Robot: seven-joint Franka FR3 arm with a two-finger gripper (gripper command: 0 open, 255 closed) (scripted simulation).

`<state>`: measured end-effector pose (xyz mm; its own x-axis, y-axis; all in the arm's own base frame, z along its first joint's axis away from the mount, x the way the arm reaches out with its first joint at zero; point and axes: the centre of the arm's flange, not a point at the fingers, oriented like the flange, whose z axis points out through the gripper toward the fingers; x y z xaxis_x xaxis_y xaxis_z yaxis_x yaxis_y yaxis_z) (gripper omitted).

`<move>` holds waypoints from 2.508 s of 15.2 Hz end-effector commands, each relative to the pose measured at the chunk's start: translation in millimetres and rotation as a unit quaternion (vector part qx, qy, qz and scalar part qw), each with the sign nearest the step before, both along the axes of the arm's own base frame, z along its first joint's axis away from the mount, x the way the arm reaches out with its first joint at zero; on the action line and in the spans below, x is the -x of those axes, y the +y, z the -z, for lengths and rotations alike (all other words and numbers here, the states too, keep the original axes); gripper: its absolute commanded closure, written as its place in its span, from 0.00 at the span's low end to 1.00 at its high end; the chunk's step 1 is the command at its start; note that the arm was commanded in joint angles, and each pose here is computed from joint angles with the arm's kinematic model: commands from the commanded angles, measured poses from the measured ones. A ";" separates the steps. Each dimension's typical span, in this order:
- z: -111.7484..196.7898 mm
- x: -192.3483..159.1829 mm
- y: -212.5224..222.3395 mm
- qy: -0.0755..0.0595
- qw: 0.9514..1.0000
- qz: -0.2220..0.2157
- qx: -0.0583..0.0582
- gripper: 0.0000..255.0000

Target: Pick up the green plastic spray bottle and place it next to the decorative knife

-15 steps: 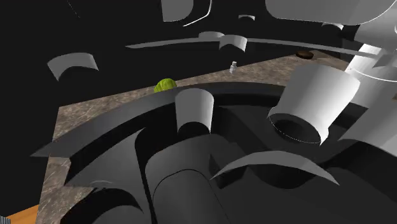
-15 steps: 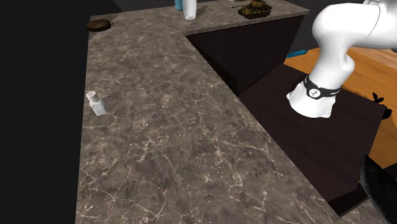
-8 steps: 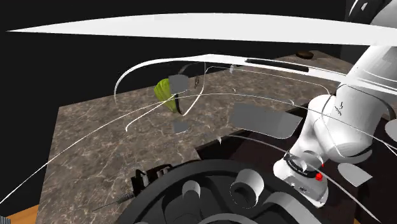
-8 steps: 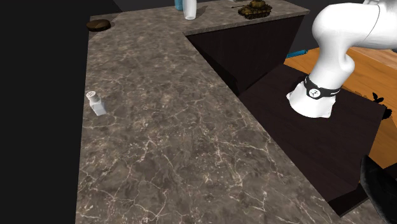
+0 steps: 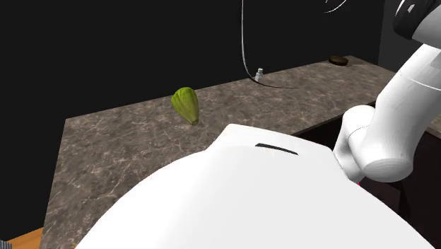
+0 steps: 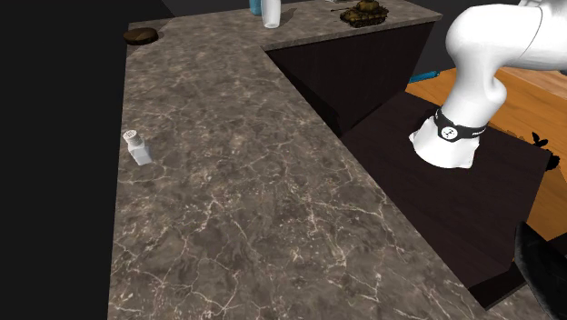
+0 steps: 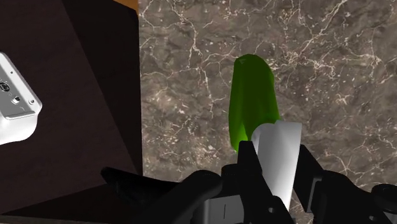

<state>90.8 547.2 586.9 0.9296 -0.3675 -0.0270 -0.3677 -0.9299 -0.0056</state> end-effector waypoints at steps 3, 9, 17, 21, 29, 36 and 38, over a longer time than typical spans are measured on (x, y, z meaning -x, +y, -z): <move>20.8 -1.0 0.2 0.000 1.000 0.000 0.000 1.00; 52.5 -1.0 0.2 0.000 1.000 0.000 0.000 1.00; 94.7 -1.0 0.2 0.000 1.000 0.000 0.000 1.00; 115.9 -1.0 0.2 0.000 1.000 0.000 0.000 1.00; 151.8 -1.0 0.1 0.000 1.000 0.000 0.000 1.00; 151.8 -1.0 0.2 0.000 1.000 0.000 0.000 1.00; 151.7 -1.0 0.2 0.000 1.000 0.000 0.000 0.00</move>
